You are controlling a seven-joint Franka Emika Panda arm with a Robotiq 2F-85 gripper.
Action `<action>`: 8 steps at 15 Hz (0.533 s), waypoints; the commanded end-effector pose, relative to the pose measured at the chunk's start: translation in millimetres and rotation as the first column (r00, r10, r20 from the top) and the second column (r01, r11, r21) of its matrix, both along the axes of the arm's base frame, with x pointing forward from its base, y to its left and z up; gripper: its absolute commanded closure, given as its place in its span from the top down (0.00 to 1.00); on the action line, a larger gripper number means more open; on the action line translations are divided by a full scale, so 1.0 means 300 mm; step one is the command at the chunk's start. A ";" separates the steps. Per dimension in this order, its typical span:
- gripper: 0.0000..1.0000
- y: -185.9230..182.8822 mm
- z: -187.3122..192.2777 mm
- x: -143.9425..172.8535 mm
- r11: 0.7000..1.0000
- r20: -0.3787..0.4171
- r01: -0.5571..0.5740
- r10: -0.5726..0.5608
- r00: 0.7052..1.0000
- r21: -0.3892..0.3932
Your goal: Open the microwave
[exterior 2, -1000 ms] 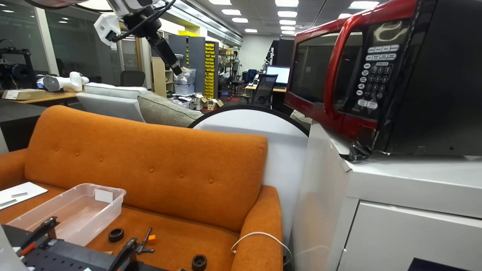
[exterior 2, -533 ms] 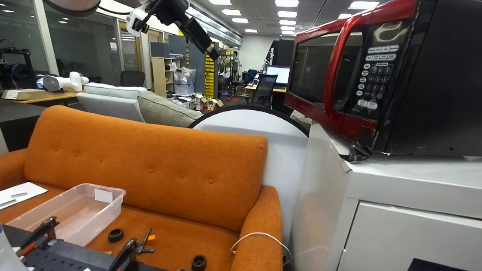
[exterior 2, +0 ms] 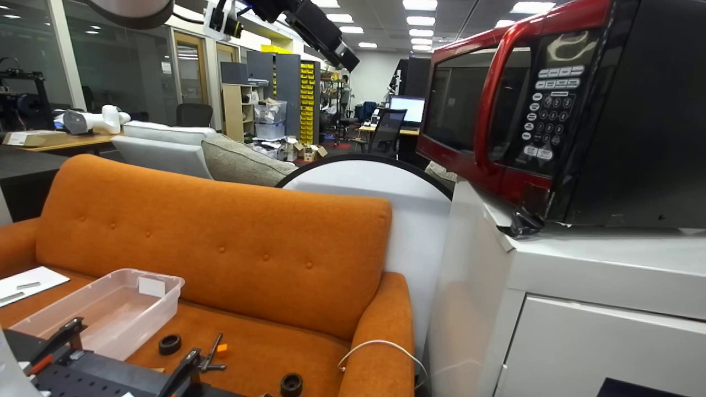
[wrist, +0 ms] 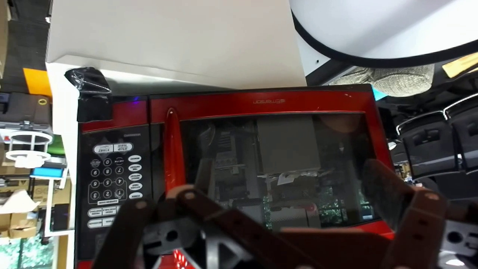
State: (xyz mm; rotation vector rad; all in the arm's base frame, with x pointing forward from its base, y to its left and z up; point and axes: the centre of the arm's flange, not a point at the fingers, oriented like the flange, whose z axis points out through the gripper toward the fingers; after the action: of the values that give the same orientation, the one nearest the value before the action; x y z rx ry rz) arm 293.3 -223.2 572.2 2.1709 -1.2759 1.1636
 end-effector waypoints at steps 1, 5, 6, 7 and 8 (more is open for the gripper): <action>1.00 0.001 0.001 0.000 1.000 0.001 -0.001 0.001 1.000 0.000; 1.00 0.002 0.001 0.000 1.000 0.001 -0.002 0.002 1.000 0.000; 1.00 -0.025 0.002 -0.008 1.000 0.006 0.001 -0.001 1.000 -0.016; 1.00 -0.045 0.002 -0.016 1.000 0.008 0.001 0.000 1.000 -0.025; 1.00 -0.075 0.005 -0.032 1.000 0.007 0.003 -0.003 1.000 -0.026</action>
State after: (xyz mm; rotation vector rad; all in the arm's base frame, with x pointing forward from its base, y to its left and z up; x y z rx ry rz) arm 290.3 -226.6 572.9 2.1628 -1.2816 1.1639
